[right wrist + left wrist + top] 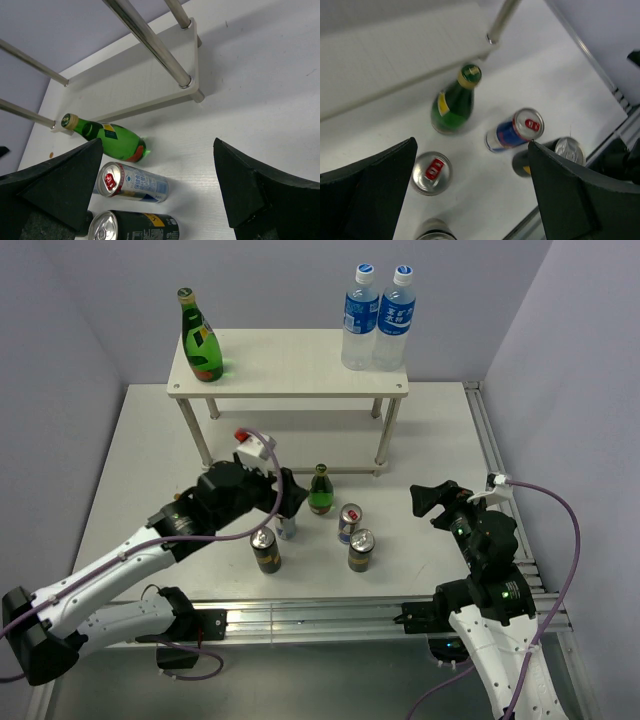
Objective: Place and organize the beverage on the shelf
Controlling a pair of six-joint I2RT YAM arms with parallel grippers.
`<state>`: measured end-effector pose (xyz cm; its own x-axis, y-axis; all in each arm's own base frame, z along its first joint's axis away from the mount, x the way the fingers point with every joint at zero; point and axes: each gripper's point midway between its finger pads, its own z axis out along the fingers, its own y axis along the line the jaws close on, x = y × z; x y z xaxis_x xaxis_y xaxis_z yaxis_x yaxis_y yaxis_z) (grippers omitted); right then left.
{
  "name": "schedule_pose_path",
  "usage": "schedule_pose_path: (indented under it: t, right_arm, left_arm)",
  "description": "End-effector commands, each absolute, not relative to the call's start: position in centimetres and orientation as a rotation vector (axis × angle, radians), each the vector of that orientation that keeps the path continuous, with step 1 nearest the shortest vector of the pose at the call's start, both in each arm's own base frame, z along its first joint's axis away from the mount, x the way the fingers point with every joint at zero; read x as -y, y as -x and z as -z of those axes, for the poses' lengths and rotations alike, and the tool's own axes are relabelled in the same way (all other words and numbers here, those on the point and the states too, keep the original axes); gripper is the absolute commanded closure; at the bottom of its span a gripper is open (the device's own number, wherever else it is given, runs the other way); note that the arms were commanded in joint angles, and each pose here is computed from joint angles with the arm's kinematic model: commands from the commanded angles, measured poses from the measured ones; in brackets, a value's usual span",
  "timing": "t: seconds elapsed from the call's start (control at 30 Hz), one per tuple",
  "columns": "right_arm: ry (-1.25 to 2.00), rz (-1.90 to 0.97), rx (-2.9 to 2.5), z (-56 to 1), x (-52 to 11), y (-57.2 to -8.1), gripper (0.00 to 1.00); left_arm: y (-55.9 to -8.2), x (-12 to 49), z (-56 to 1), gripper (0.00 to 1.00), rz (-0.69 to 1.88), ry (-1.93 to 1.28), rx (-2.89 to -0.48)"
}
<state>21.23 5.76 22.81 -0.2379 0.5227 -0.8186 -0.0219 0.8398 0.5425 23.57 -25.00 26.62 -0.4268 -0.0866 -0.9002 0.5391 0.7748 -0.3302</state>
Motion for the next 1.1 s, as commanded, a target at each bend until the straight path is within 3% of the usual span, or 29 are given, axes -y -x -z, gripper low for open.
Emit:
schedule_pose_path:
  t: [0.0,0.37,1.07]
  right_arm:
    - [-0.378,-0.539,-1.710,-23.6,-5.8,-21.4,0.02]
    - [-0.382,-0.537,-1.711,-23.5,-5.7,-21.4,0.02]
    - [-0.376,-0.544,-1.715,-23.4,-6.0,-21.4,0.02]
  left_arm:
    - [-22.4,29.0,-27.1,0.01,0.900,-0.347,-1.838]
    - [-21.8,34.6,-22.8,0.01,0.824,-0.248,-1.910]
    - [-24.8,33.0,-13.9,0.01,0.450,0.059,-1.983]
